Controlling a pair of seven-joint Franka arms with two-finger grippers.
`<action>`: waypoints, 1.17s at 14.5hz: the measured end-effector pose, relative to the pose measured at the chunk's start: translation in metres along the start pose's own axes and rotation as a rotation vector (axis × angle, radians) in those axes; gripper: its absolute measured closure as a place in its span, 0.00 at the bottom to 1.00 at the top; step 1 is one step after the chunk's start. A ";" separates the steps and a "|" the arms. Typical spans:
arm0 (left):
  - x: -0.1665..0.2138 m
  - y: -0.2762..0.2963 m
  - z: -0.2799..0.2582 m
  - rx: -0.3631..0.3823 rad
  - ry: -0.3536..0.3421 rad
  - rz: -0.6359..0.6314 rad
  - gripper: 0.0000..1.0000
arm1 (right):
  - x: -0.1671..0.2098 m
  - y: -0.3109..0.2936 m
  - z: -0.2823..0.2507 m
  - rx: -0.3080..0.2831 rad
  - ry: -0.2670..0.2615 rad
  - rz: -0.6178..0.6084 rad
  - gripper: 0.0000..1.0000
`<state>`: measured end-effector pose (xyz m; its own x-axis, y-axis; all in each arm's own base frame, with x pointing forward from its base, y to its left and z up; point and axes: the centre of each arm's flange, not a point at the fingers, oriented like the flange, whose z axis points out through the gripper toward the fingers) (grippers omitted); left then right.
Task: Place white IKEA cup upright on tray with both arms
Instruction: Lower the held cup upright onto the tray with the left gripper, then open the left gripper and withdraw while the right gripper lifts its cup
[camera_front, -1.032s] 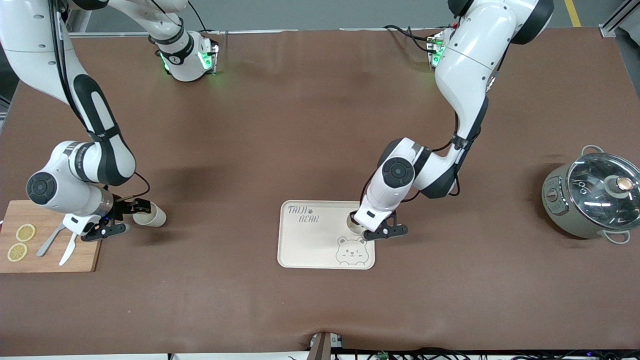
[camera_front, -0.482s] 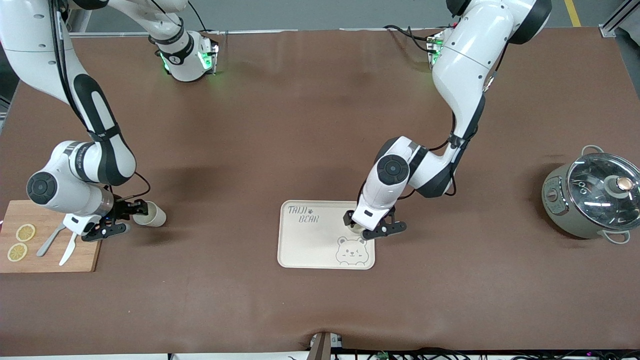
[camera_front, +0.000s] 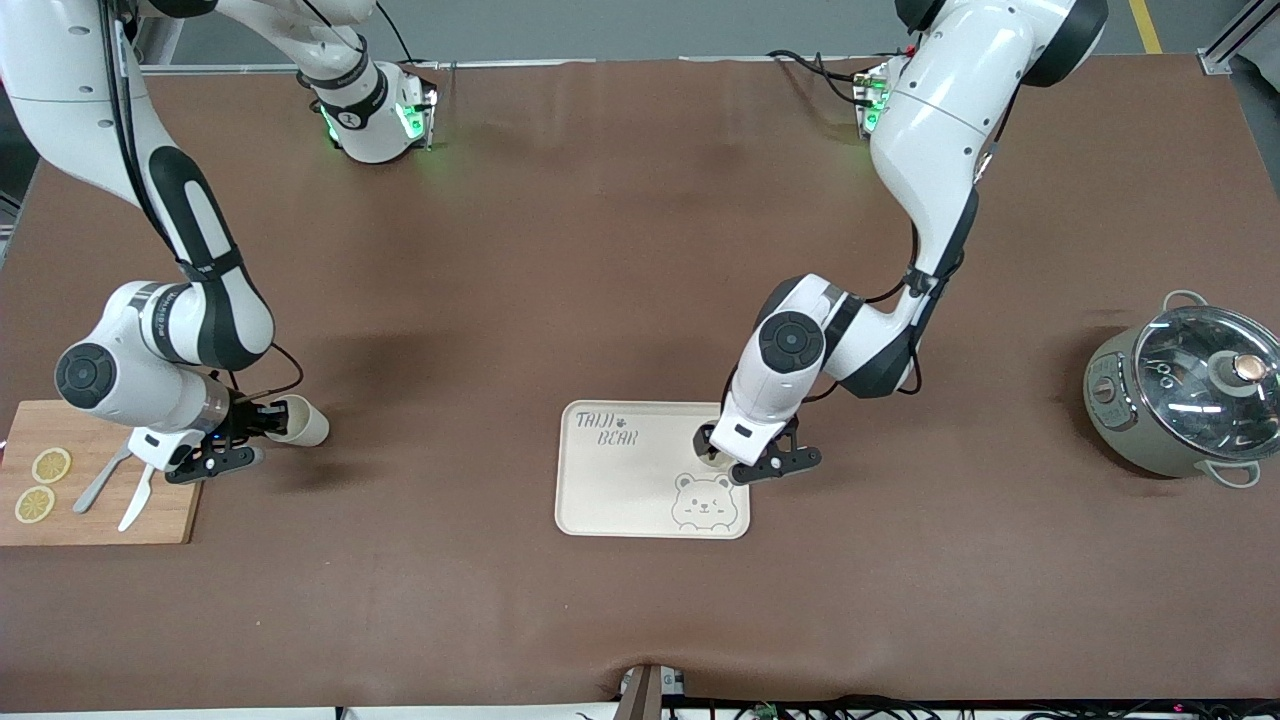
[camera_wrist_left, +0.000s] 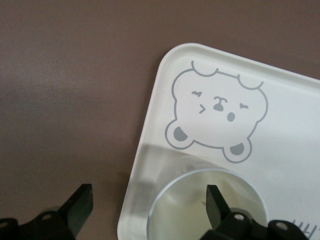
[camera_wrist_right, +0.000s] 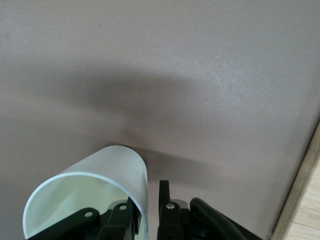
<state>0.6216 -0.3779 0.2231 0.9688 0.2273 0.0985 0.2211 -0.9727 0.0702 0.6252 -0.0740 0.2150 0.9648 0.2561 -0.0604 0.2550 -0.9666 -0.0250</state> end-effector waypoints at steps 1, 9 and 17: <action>0.000 -0.001 -0.006 0.016 -0.010 -0.001 0.00 | 0.000 -0.001 0.000 0.000 0.000 -0.002 0.88; 0.005 -0.005 -0.060 0.065 -0.026 -0.006 0.00 | 0.000 -0.005 -0.005 0.005 -0.009 -0.008 0.95; 0.065 -0.074 -0.140 0.075 0.008 -0.007 0.00 | 0.029 -0.037 -0.096 0.082 -0.102 0.089 0.95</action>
<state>0.6527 -0.2848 0.3638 0.9663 0.2346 0.1059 0.2363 -0.9717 -0.0036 0.6498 -0.0318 0.3100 0.9707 0.1729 -0.1670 0.1584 -0.9826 -0.0966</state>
